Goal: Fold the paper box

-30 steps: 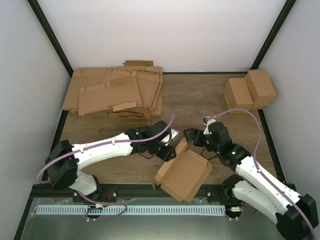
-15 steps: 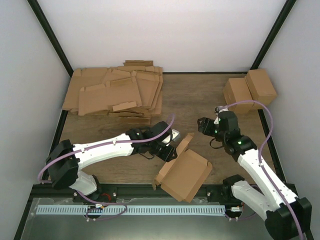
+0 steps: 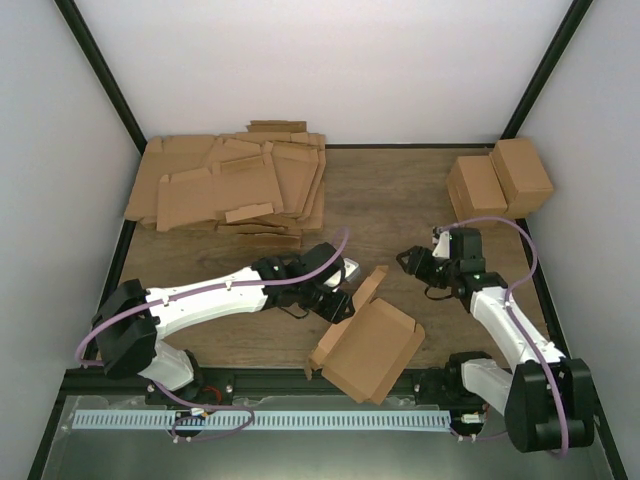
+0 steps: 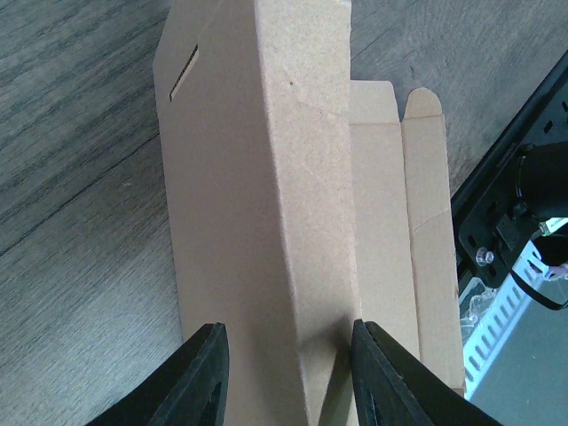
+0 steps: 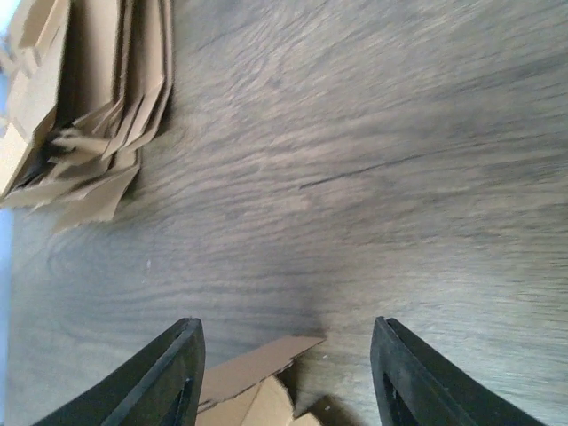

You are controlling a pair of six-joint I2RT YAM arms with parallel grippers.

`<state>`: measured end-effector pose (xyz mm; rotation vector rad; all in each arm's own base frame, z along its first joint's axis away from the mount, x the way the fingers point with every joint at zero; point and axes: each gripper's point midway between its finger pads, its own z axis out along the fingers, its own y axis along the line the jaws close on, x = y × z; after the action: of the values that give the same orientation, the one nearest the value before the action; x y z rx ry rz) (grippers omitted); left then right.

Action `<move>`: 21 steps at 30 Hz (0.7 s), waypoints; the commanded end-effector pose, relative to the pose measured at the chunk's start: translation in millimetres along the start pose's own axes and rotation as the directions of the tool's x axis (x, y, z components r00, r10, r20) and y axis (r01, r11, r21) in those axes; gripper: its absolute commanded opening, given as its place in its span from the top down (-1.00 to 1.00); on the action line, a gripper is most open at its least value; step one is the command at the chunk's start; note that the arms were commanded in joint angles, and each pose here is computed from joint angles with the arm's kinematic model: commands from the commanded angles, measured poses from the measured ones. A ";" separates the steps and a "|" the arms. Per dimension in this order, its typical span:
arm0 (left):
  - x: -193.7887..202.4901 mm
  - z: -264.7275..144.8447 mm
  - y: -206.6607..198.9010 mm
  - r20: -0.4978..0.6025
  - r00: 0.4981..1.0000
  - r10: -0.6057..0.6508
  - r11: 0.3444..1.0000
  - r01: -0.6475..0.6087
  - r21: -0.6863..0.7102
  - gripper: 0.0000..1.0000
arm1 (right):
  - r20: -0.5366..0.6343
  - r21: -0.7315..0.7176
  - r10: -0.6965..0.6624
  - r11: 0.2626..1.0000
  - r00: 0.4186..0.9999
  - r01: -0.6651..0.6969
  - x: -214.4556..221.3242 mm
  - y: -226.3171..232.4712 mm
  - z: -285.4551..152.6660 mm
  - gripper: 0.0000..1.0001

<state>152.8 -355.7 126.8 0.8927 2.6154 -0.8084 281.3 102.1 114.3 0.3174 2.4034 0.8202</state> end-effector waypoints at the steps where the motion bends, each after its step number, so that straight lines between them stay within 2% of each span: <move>1: 8.3 7.6 15.7 -0.030 0.999 -0.018 0.997 0.016 -0.070 0.20 | 0.003 -0.196 -0.037 0.980 0.999 0.037 -4.9 34.4 -6.6 -0.02; 5: 6.7 7.9 14.9 -0.029 0.999 -0.018 0.997 0.016 -0.070 0.20 | 0.032 -0.253 -0.071 0.964 0.997 0.077 -7.2 48.6 -16.5 0.14; 12: 3.0 5.5 12.9 -0.017 1.000 -0.017 0.998 0.015 -0.066 0.20 | 0.005 -0.254 -0.087 0.963 0.996 0.086 9.6 39.9 -13.7 0.12; 16: -0.8 2.5 6.8 0.008 1.000 -0.018 0.999 0.018 -0.033 0.20 | -0.006 -0.295 -0.092 0.951 0.996 0.086 24.8 35.2 -8.2 0.24; 21: -1.8 3.0 6.8 0.014 1.000 -0.026 0.999 0.027 -0.031 0.20 | 0.095 -0.296 -0.091 0.948 0.991 0.115 29.3 25.1 -9.3 0.24</move>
<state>154.5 -359.0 129.5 0.8749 2.6055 -0.8256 247.7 130.8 106.3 0.1411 2.2948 1.1025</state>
